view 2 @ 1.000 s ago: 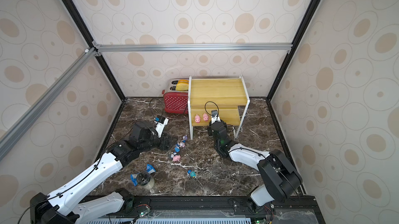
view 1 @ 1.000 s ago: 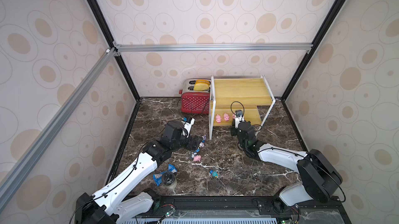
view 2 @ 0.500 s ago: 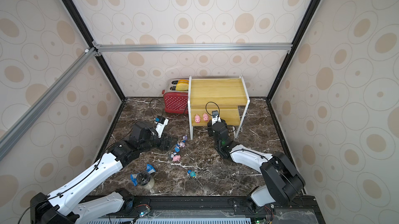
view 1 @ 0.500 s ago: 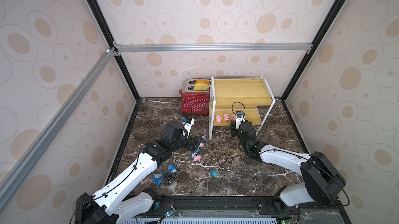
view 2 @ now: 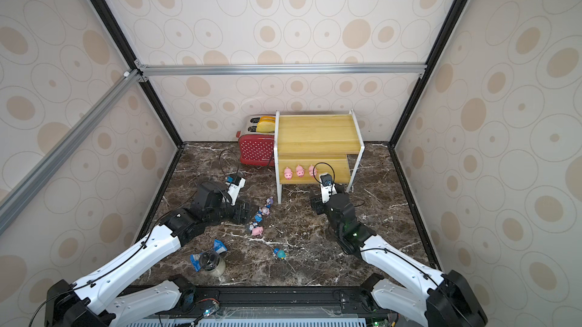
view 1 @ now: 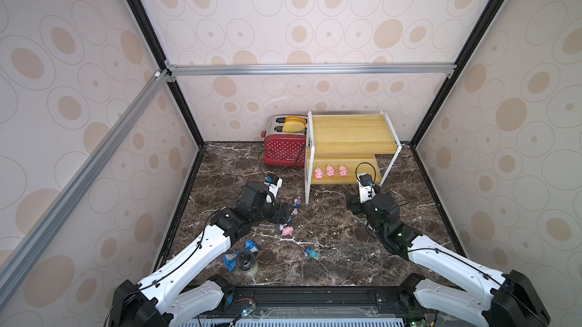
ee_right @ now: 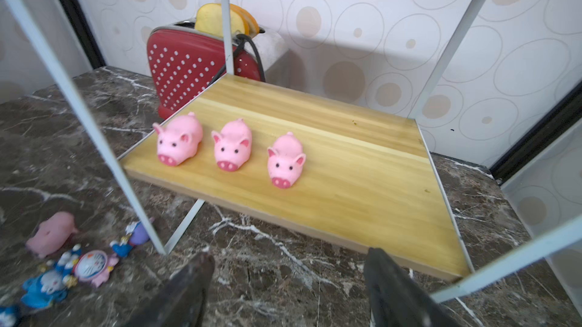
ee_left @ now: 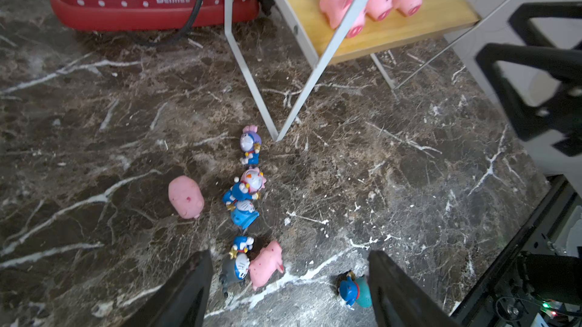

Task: Organize plastic toys on shelves
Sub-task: Place the plastic toy on the shelf, then adjust the plastic toy at the center of the board.

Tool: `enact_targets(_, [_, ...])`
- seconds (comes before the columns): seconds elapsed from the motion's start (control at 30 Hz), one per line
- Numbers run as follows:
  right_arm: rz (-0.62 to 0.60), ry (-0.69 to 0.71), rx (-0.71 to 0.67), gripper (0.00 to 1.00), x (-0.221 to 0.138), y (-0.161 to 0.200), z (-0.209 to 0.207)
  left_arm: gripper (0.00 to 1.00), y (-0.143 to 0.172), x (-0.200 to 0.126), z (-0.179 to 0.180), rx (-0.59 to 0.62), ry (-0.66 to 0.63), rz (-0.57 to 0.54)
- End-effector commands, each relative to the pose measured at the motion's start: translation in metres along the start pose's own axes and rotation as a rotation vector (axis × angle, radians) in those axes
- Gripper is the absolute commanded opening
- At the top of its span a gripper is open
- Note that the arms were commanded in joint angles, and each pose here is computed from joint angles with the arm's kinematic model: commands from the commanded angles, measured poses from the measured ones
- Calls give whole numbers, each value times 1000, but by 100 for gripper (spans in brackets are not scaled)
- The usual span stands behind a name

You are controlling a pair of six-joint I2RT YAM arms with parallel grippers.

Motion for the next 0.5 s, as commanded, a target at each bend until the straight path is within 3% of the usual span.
enact_targets(0.0, [84, -178, -61, 80, -16, 27, 16, 78, 14, 11, 15, -110, -81, 43])
enact_targets(0.2, [142, -323, -35, 79, -24, 48, 33, 63, 35, 37, 30, -265, -89, 139])
enact_targets(0.47, [160, -440, -14, 78, -9, 52, 53, 50, 53, 63, 46, -309, -174, 230])
Point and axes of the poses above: each gripper's point midway between its finger pads, its own x axis out along the fingers, its own z axis along the line the jaws close on, y = z × x, the point moved 7 cm from there along -x, back along the fingers, and after that the axes turned 10 degrees about -x, right-handed, at the moved point
